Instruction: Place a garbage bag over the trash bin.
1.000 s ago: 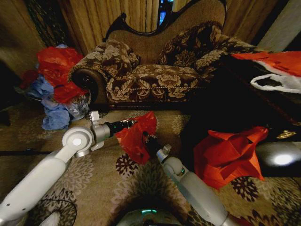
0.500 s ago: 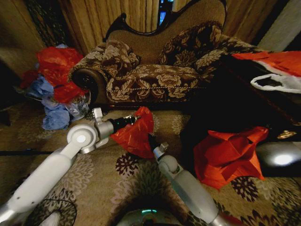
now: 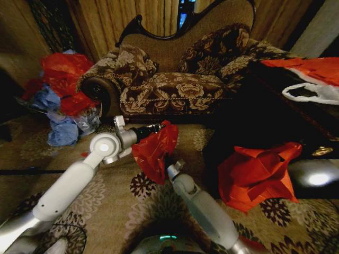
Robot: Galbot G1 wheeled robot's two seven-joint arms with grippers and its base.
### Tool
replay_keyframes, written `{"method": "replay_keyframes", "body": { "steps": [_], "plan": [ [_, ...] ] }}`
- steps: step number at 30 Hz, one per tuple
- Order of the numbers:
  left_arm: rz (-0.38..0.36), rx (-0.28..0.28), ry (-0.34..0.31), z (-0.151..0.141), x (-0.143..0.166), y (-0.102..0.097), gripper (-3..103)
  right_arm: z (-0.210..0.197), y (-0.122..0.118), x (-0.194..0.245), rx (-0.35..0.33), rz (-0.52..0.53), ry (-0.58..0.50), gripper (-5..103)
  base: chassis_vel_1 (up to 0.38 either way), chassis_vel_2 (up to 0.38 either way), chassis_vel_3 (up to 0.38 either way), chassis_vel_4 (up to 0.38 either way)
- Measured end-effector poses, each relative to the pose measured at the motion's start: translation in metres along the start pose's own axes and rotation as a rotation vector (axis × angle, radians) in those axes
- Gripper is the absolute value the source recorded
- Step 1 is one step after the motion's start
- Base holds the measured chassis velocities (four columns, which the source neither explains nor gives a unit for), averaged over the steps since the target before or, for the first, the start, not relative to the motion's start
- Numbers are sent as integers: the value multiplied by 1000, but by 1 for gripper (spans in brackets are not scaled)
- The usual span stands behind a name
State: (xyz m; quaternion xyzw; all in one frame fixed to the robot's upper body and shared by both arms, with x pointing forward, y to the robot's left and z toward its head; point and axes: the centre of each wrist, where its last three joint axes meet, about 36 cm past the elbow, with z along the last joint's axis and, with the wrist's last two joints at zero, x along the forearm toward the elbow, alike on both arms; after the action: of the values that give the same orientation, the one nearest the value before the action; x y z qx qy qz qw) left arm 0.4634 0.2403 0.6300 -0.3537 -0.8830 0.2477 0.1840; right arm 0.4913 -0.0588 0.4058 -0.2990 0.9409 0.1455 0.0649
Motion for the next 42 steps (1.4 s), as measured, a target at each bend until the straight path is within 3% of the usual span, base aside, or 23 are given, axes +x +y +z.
{"method": "replay_keyframes", "body": {
  "steps": [12, 21, 31, 36, 42],
  "plan": [
    [16, 36, 15, 17, -4, -7, 0, 8, -16, -36, 36, 83, 8, 0, 0, 0, 0, 0],
    [31, 47, 5, 23, 6, -19, 0, 22, -39, -56, 109, 154, 20, 0, 0, 0, 0, 0],
    [23, 55, -13, 32, 23, -31, 0, 31, -39, -70, 146, 183, 40, 0, 0, 0, 0, 0],
    [7, 54, -44, 29, 25, -34, 0, 38, -23, -65, 130, 166, 129, 0, 0, 0, 0, 0],
    [-41, 79, -109, 19, 19, -31, 0, 47, -20, -45, 179, 104, 242, 0, 0, 0, 0, 0]
  ]
}}
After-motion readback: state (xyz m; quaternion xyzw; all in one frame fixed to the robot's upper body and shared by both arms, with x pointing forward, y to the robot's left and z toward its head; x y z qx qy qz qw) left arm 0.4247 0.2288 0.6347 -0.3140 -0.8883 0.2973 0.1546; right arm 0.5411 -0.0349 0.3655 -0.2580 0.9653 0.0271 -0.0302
